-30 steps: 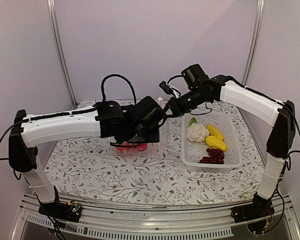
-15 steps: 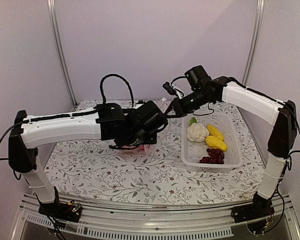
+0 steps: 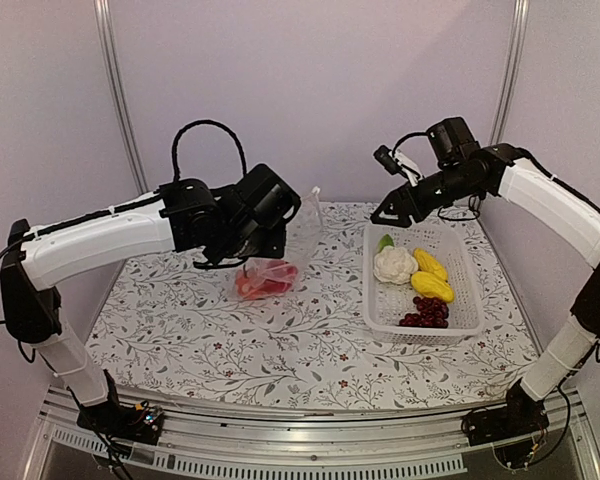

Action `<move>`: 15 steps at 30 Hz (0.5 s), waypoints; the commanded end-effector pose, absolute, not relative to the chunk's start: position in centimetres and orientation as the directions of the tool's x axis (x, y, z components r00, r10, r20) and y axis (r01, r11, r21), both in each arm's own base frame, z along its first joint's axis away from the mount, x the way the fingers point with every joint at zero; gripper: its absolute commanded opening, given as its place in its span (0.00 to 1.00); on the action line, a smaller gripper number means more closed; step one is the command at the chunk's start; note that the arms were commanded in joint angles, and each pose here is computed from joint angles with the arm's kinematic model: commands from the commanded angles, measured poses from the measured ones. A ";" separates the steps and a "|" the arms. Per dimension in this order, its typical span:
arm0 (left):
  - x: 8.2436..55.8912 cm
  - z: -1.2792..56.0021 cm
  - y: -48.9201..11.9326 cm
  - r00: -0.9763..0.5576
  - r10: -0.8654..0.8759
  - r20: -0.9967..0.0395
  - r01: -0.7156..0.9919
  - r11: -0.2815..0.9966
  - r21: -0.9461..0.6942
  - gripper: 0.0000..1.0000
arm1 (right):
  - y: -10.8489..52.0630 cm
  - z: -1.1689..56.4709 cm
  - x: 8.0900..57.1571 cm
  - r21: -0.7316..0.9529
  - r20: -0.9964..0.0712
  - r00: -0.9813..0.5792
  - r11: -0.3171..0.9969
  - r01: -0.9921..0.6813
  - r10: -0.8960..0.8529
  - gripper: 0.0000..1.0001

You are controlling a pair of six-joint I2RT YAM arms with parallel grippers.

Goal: Place the food in the zip-top bag and seal the zipper
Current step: Adjust the zipper food storage bag at the center of the board.

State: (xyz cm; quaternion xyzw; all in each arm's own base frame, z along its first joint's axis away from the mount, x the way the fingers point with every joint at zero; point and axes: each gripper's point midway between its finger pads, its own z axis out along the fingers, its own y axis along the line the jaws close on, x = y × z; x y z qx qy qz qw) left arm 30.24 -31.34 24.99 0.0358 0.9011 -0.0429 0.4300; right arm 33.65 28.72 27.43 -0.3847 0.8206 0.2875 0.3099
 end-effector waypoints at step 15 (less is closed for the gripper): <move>30.5 24.3 -32.7 -0.635 0.147 -0.758 0.223 0.975 0.002 0.00 | 13.8 10.1 36.5 -0.156 -0.343 -0.623 0.697 -0.700 -0.703 0.53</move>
